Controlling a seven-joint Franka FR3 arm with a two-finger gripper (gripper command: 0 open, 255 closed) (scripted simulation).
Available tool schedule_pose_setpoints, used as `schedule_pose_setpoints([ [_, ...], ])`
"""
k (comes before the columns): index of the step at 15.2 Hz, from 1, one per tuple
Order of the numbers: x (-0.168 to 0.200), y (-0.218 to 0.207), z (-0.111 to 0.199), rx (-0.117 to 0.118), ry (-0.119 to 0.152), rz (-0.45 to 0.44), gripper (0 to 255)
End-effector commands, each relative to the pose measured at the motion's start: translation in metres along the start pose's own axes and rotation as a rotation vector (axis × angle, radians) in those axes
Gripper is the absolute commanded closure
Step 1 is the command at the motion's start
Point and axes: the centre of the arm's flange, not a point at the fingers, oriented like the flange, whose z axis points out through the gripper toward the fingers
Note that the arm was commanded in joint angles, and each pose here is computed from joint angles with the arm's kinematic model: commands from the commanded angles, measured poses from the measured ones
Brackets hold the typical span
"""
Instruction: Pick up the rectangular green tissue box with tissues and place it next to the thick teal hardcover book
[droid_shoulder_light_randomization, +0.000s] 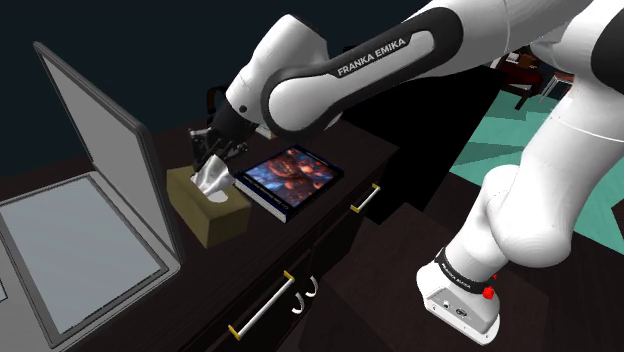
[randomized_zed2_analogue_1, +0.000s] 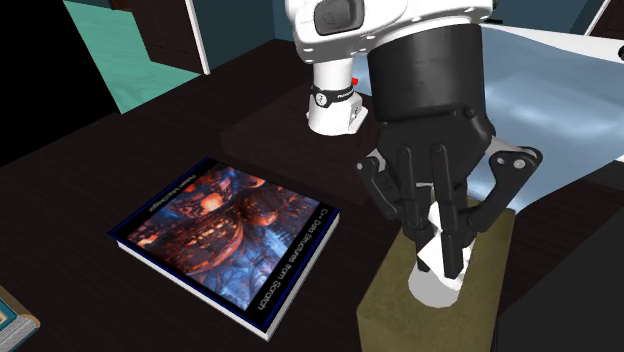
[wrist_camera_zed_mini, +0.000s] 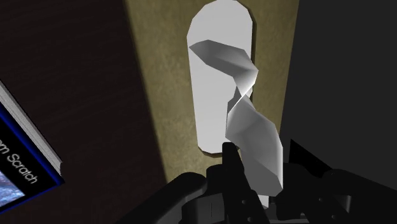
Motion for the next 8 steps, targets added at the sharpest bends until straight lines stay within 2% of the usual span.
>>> schedule_pose_setpoints([
  [1, 0.002, -0.005, -0.008, 0.000, 0.000, 0.000, 255],
  [8, 0.013, -0.023, -0.039, 0.000, 0.000, 0.000, 255],
])
